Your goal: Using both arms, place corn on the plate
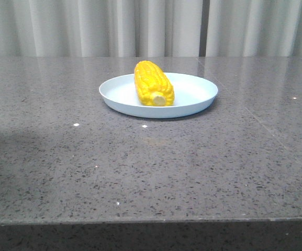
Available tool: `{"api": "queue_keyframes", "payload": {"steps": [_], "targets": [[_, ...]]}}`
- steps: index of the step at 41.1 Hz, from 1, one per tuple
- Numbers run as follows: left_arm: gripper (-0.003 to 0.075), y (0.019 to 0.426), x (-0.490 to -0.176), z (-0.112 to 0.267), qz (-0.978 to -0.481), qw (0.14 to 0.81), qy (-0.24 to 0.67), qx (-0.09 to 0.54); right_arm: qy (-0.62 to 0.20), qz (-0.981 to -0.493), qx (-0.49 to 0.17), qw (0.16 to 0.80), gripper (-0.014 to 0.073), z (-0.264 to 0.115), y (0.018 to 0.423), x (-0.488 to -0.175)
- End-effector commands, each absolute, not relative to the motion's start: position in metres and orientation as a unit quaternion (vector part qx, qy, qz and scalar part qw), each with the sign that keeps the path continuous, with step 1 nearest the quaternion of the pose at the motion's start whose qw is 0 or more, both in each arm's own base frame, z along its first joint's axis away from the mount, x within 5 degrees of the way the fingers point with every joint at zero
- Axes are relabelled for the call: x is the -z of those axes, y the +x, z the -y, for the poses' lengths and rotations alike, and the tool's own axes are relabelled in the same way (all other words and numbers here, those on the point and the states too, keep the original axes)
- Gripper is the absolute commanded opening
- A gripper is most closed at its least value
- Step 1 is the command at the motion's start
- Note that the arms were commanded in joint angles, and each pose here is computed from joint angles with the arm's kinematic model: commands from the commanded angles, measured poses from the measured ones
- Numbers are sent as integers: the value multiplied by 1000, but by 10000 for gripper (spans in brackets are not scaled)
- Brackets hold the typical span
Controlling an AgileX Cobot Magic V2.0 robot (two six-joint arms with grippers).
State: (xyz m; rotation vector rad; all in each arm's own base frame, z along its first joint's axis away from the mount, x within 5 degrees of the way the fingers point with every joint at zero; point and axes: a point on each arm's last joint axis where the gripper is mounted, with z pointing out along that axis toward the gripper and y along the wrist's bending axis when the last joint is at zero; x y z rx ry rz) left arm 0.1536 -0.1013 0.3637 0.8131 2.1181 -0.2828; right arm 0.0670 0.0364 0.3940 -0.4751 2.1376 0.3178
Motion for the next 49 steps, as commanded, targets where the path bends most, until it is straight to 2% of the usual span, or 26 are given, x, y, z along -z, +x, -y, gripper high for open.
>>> {"api": "queue_keyframes", "payload": {"steps": [1, 23, 29, 35, 40, 49], "targets": [[-20, 154, -379, 103, -823, 457, 312, 126, -193, -844, -136, 482, -59, -38, 69, -404], [-20, 154, -379, 103, -822, 459, 311, 127, -195, -853, -131, 466, -68, -37, 67, -401], [-20, 156, -381, 87, -819, 478, 311, 66, -195, -853, -131, 466, -68, -37, 67, -401], [-20, 148, -378, 53, -792, 562, 236, 27, -195, -853, -131, 466, -68, -37, 67, -401], [-20, 127, -360, 28, -762, 625, 170, -4, -195, -853, -131, 466, -68, -37, 67, -401], [-20, 83, -295, 2, -720, 685, 93, -67, -195, -853, -131, 466, -68, -37, 67, -401]]}}
